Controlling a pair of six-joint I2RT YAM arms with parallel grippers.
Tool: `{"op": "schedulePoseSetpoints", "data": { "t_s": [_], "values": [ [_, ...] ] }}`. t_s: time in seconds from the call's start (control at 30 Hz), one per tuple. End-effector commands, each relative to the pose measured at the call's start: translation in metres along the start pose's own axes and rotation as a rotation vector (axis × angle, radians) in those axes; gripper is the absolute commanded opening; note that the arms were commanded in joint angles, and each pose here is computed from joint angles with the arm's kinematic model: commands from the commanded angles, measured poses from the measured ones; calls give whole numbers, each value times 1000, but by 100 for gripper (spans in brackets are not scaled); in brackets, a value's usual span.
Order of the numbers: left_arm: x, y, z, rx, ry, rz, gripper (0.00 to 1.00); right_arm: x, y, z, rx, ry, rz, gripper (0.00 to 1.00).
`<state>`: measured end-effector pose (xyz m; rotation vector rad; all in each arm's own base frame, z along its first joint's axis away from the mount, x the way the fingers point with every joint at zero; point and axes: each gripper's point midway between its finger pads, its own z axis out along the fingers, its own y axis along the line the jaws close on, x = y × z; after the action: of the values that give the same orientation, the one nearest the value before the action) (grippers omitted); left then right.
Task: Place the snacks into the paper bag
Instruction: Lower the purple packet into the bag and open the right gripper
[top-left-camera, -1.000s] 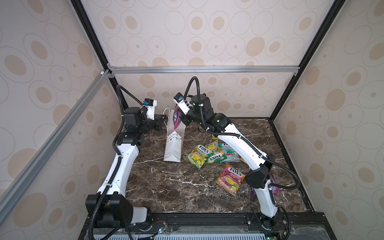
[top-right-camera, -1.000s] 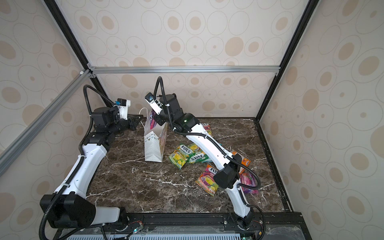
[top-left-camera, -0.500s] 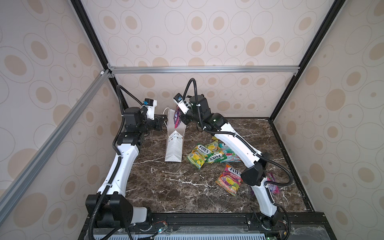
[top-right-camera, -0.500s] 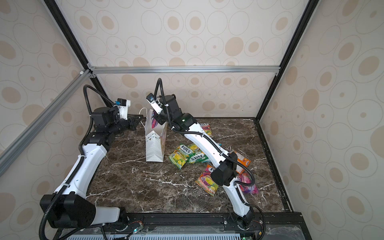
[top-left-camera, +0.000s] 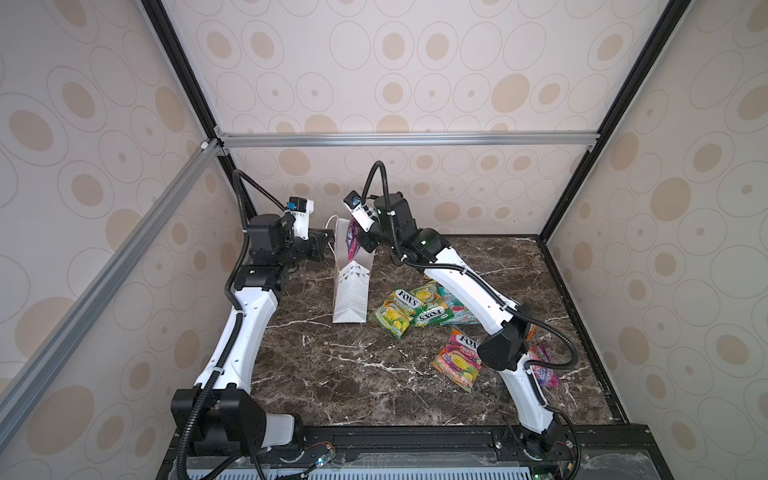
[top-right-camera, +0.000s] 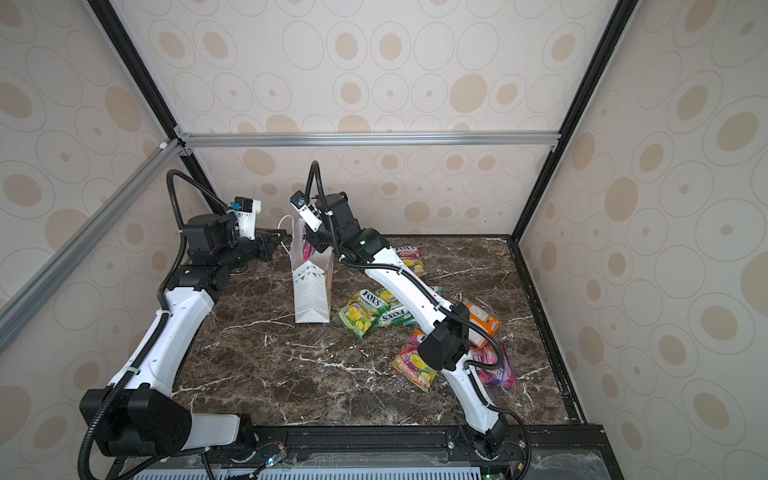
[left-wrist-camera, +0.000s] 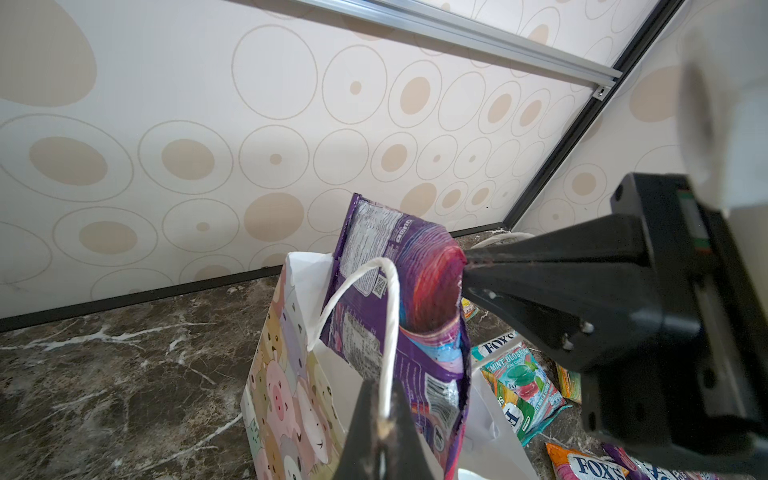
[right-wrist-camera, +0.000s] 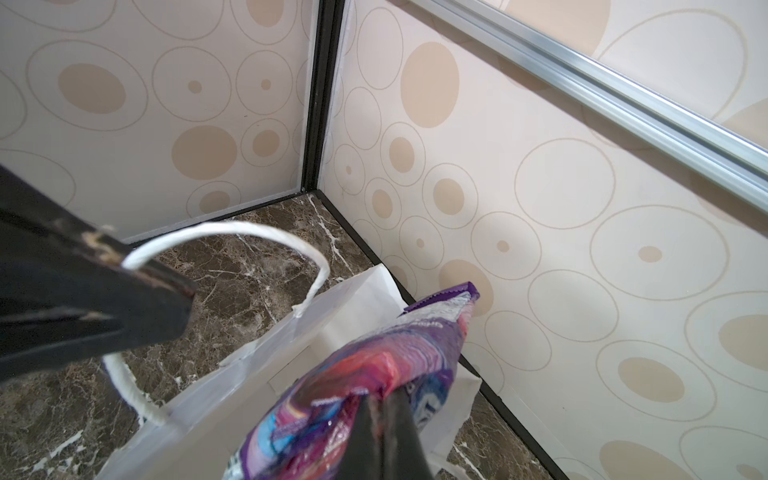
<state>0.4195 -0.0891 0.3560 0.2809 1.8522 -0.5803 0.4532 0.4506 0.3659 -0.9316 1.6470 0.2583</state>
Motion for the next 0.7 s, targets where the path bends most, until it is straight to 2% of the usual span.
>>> {"op": "schedulePoseSetpoints", "data": {
  "t_s": [0.0,0.67],
  "values": [
    [-18,-9,-12,6,-53,37,0,-12,7,-4,-17,-37,5,0],
    [-18,-9,-13,5,-56,37,0,-4,31,-24,-15,1,-49,0]
  ]
}}
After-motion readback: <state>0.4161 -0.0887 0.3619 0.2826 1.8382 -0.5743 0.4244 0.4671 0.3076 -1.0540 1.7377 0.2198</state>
